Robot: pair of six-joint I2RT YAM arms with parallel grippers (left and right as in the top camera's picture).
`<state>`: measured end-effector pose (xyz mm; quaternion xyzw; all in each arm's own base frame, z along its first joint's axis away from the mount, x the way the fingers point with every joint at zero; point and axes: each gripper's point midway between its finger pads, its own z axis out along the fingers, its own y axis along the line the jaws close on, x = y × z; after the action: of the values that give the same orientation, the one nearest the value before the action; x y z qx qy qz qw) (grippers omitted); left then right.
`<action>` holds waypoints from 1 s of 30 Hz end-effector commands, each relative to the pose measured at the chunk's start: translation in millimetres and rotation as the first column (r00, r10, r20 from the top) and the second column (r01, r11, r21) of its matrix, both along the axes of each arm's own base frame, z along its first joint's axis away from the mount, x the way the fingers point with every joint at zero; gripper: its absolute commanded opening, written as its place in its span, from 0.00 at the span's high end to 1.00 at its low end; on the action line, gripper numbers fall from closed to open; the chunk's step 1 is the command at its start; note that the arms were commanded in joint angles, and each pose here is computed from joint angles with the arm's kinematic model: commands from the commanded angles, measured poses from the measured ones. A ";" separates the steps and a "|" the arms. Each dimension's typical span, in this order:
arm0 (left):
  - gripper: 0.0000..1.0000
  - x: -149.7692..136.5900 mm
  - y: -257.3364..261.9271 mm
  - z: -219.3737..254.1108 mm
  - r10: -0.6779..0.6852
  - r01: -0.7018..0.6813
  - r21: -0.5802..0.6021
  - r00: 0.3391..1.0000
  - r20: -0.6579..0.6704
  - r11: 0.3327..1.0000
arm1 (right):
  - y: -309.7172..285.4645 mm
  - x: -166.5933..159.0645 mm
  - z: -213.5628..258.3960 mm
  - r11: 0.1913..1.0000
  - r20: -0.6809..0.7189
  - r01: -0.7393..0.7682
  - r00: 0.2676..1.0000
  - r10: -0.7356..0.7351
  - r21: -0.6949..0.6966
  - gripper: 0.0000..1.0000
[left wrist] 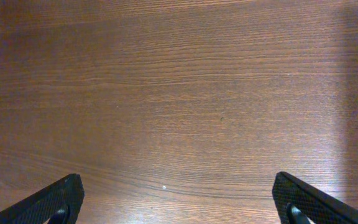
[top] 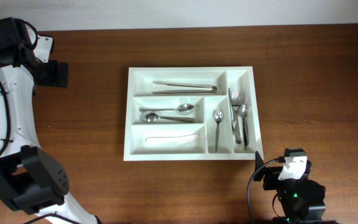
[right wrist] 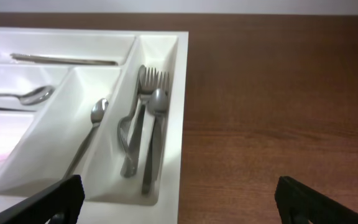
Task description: Pack container
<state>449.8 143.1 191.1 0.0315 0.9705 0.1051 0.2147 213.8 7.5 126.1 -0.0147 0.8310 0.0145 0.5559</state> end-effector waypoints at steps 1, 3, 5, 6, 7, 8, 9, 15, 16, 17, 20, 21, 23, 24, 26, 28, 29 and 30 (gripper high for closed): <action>0.01 -0.2 1.4 13.2 0.014 -0.014 -0.003 0.999 0.035 1.000 | 0.8 -0.5 -3.1 1.000 -0.002 -0.006 1.000 0.006 0.001 0.01; 0.01 -2.0 -3.5 27.8 0.004 -0.005 0.006 0.998 0.066 1.000 | 0.8 -0.5 -3.1 1.000 -0.002 -0.006 1.000 0.006 0.001 0.01; 0.01 -5.0 -16.2 52.3 -0.022 0.019 0.022 0.993 0.119 1.000 | 0.8 -0.5 -2.9 1.000 -0.001 -0.006 1.000 0.006 0.001 0.01; 0.01 -7.2 -26.2 67.7 -0.042 0.038 0.031 0.987 0.152 0.999 | 0.9 -0.5 -3.1 1.000 -0.002 -0.006 1.000 0.006 0.001 0.01; 0.01 -9.9 -36.3 81.4 -0.063 0.057 0.040 0.981 0.182 0.998 | 0.8 -0.4 -3.0 1.000 -0.001 -0.006 1.000 0.006 0.001 0.01; 0.01 -13.5 -50.0 97.4 -0.093 0.084 0.049 0.972 0.217 0.995 | 0.8 -0.5 -2.9 1.000 -0.001 -0.006 1.000 0.006 0.001 0.01; 0.01 -18.3 -65.1 113.3 -0.125 0.113 0.059 0.960 0.252 0.992 | 0.8 -0.5 -2.9 1.000 -0.001 -0.006 1.000 0.006 0.001 0.01; 0.01 -66.4 -147.4 163.0 -0.305 0.292 0.093 0.878 0.369 0.952 | 0.8 -0.5 -2.9 1.000 -0.001 -0.006 1.000 0.006 0.001 0.01; 0.01 -78.3 -154.6 163.4 -0.326 0.312 0.099 0.868 0.374 0.945 | 0.8 -0.5 -2.9 1.000 -0.001 -0.006 1.000 0.006 0.001 0.01; 0.01 -87.9 -156.3 164.2 -0.340 0.320 0.116 0.860 0.380 0.940 | 0.8 -0.5 -2.9 1.000 -0.001 -0.006 1.000 0.006 0.001 0.01; 0.01 -111.0 -153.0 172.7 -0.368 0.318 0.185 0.800 0.473 0.930 | 0.8 -0.5 -2.9 1.000 -0.001 -0.006 1.000 0.006 0.001 0.01; 0.01 -118.1 -150.7 172.8 -0.362 0.306 0.193 0.785 0.503 0.932 | 0.8 -0.5 -2.9 1.000 -0.001 -0.006 1.000 0.006 0.001 0.01; 0.01 -135.9 -145.2 164.9 -0.350 0.280 0.210 0.753 0.557 0.937 | 0.8 -0.5 -2.9 1.000 -0.001 -0.006 1.000 0.006 0.001 0.01; 0.01 -143.0 -142.7 160.5 -0.344 0.266 0.218 0.737 0.583 0.939 | 0.8 -0.5 -3.0 1.000 -0.001 -0.006 1.000 0.006 0.001 0.01; 0.01 -155.6 -139.7 149.6 -0.336 0.240 0.235 0.690 0.641 0.942 | 0.8 -0.5 -2.9 1.000 -0.001 -0.006 1.000 0.006 0.001 0.01; 0.01 -166.6 -139.5 135.4 -0.334 0.218 0.253 0.630 0.701 0.943 | 0.9 -0.5 -2.9 1.000 -0.001 -0.006 1.000 0.006 0.001 0.01; 0.01 -172.1 -139.5 125.3 -0.333 0.210 0.259 0.606 0.722 0.943 | 0.8 -0.5 -2.9 1.000 -0.001 -0.006 1.000 0.006 0.001 0.01; 0.01 -177.1 -139.5 114.8 -0.333 0.206 0.262 0.592 0.734 0.943 | 0.8 -0.5 -2.9 1.000 -0.001 -0.006 1.000 0.006 0.001 0.01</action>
<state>286.1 0.9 335.9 0.1481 0.7638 0.1393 0.6126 213.1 8.3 123.0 -0.0158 0.8334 0.0165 0.5522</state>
